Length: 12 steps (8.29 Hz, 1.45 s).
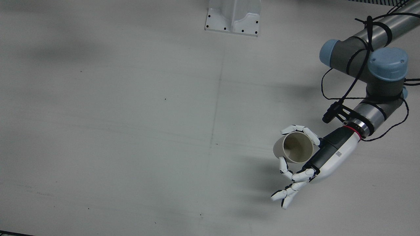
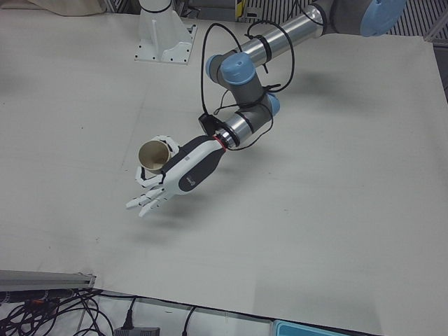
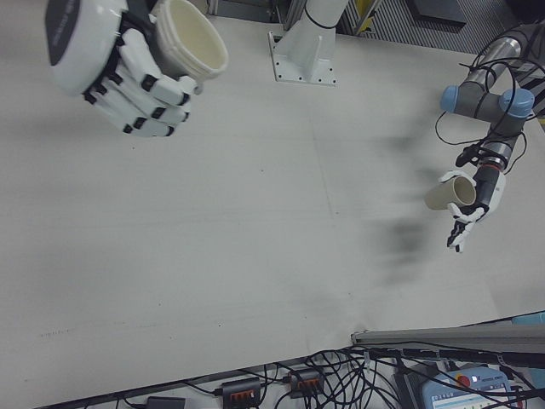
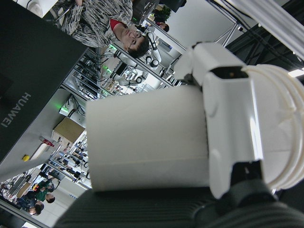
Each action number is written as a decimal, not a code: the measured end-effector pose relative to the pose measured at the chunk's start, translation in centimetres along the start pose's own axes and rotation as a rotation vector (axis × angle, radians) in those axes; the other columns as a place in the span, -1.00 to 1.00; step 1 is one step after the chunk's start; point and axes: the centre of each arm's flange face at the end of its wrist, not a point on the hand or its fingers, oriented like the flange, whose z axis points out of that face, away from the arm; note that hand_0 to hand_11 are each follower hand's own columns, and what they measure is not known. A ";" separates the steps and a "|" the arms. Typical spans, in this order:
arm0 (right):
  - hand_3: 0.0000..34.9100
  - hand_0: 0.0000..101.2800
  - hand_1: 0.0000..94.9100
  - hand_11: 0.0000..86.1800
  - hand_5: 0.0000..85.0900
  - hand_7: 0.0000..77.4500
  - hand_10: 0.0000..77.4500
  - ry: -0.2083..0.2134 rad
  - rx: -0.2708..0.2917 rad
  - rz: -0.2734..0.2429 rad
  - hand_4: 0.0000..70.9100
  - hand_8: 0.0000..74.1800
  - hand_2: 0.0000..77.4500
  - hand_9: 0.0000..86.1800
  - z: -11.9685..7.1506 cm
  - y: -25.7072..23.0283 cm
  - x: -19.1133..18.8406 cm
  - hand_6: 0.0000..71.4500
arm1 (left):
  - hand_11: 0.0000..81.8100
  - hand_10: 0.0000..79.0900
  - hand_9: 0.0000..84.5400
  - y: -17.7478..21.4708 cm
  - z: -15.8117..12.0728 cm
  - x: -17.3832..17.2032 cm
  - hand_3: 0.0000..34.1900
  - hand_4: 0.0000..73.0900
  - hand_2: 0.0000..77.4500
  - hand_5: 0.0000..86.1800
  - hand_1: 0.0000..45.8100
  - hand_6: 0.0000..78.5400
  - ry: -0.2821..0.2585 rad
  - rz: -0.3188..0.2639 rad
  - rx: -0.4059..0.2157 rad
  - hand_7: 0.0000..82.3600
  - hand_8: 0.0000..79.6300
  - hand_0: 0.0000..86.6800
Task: Pour water
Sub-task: 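Carry both cups back apart toward their starting spots, then lower both cups onto the table and release them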
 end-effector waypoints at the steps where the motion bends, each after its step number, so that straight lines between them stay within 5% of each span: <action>1: -1.00 0.58 -0.64 0.37 0.65 0.52 0.18 -0.005 0.004 0.027 -0.69 0.09 0.27 0.24 -1.3 -5.0 -1.3 0.37 | -0.85 -0.93 -0.97 -3.5 -3.3 1.8 -1.00 -0.19 0.04 0.33 -0.60 -0.85 0.016 0.004 0.021 -0.71 -0.99 0.28; 2: -1.00 0.58 -0.64 0.37 0.62 0.55 0.20 0.000 0.014 0.052 -0.60 0.12 0.27 0.28 -2.8 -9.7 -1.8 0.42 | -0.85 -0.93 -0.99 -6.5 -6.5 3.4 -1.00 -0.19 0.04 0.33 -0.60 -0.85 0.038 0.014 0.037 -0.71 -1.00 0.27; 4: -1.00 0.59 -0.64 0.37 0.64 0.51 0.21 0.015 0.066 0.104 -0.86 0.15 0.27 0.33 -7.2 -21.0 1.2 0.37 | -0.85 -0.93 -0.97 -12.5 -13.7 6.8 -1.00 -0.19 0.04 0.33 -0.60 -0.85 0.102 0.030 0.069 -0.71 -1.00 0.26; 5: -1.00 0.37 -0.64 0.38 0.64 0.46 0.21 0.028 0.092 0.119 -0.86 0.22 0.27 0.40 -9.1 -26.9 4.5 0.36 | -0.85 -0.93 -0.97 -14.3 -16.6 7.5 -1.00 -0.19 0.04 0.33 -0.60 -0.82 0.120 0.019 0.083 -0.67 -1.00 0.24; 7: -1.00 0.33 -0.61 0.38 0.64 0.45 0.28 0.066 0.118 0.131 -0.83 0.26 0.28 0.43 -11.8 -38.3 14.5 0.37 | -0.85 -0.93 -0.97 -17.2 -21.5 8.2 -1.00 -0.18 0.04 0.33 -0.60 -0.82 0.144 0.003 0.106 -0.72 -0.99 0.24; 9: -1.00 0.26 -0.63 0.38 0.62 0.48 0.28 0.090 0.115 0.145 -0.63 0.37 0.30 0.48 -12.3 -42.8 23.4 0.51 | -0.85 -0.93 -0.97 -19.0 -23.9 7.8 -1.00 -0.18 0.04 0.33 -0.60 -0.86 0.153 0.052 0.105 -0.70 -0.99 0.24; 12: -1.00 0.18 -0.63 0.35 0.65 0.39 0.44 0.100 0.147 0.128 -0.74 0.35 0.31 0.52 -14.3 -41.3 33.9 0.40 | -0.92 -0.97 -0.97 -22.5 -25.8 6.6 -1.00 -0.19 0.04 0.33 -0.60 -0.90 0.175 0.239 0.065 -0.75 -0.99 0.20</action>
